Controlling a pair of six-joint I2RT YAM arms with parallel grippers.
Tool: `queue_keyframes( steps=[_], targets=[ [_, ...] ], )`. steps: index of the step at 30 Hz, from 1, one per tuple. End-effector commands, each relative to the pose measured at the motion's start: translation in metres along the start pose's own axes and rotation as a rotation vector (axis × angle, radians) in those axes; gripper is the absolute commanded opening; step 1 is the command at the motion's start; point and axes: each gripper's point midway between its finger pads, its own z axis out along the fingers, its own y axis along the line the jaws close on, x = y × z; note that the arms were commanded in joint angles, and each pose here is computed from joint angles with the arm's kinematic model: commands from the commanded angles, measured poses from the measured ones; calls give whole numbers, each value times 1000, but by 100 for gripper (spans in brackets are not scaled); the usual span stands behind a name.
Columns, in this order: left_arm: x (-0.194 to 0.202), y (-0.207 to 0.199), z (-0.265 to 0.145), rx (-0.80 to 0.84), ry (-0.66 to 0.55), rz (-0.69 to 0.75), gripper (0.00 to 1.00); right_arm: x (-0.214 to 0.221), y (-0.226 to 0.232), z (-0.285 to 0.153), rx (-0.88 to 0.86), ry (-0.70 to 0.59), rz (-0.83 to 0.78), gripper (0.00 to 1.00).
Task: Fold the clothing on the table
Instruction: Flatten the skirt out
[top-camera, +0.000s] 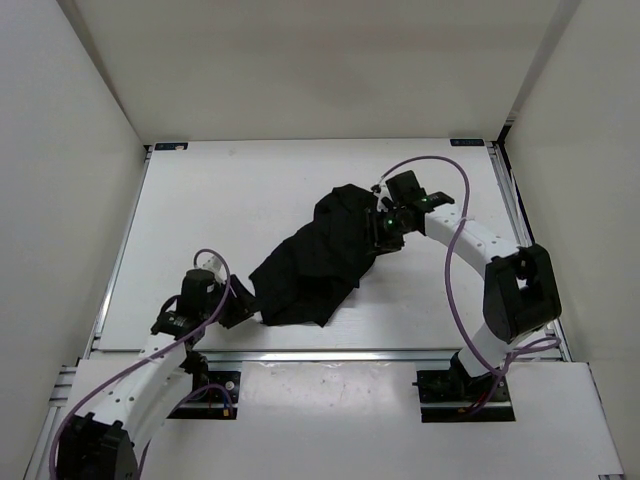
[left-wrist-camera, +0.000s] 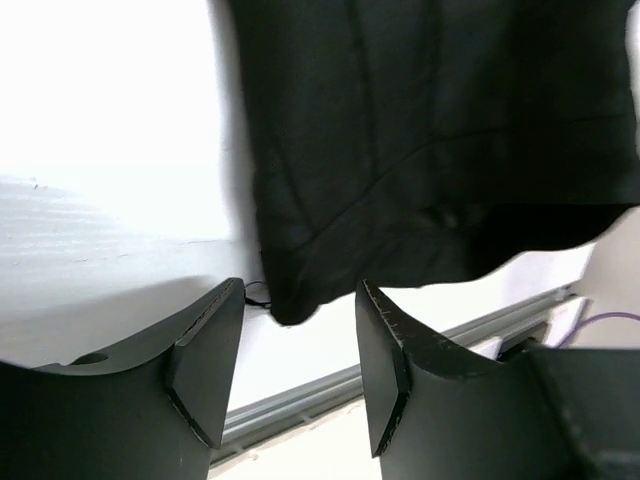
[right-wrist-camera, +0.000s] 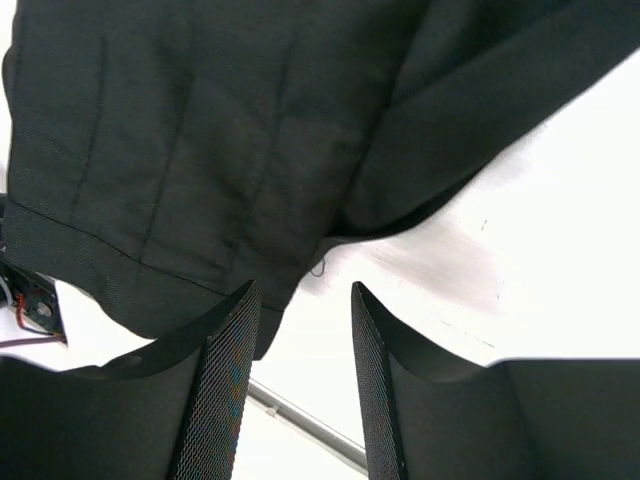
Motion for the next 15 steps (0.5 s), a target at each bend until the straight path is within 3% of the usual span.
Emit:
queue_keyframes(
  steps=[1,5,7,8,9,10,15],
  targets=[
    [11,8,8,-31,20,13,58,-2,8,-12,-49,-40,22,47],
    [21,9,20,-11,38,-6,59,5,6,-8,-93,-17,82,51],
    [21,8,25,-1,36,1,53,5,3,-9,-117,-14,131,52],
    [25,10,27,-10,56,4,37,7,5,-8,-145,-5,164,53],
    [24,9,28,-12,60,12,9,9,5,-7,-169,0,195,53],
    [28,12,28,-21,72,24,0,12,6,-7,-181,10,232,54],
    [21,10,28,-31,60,44,0,19,8,-3,-255,38,359,53]
  ],
)
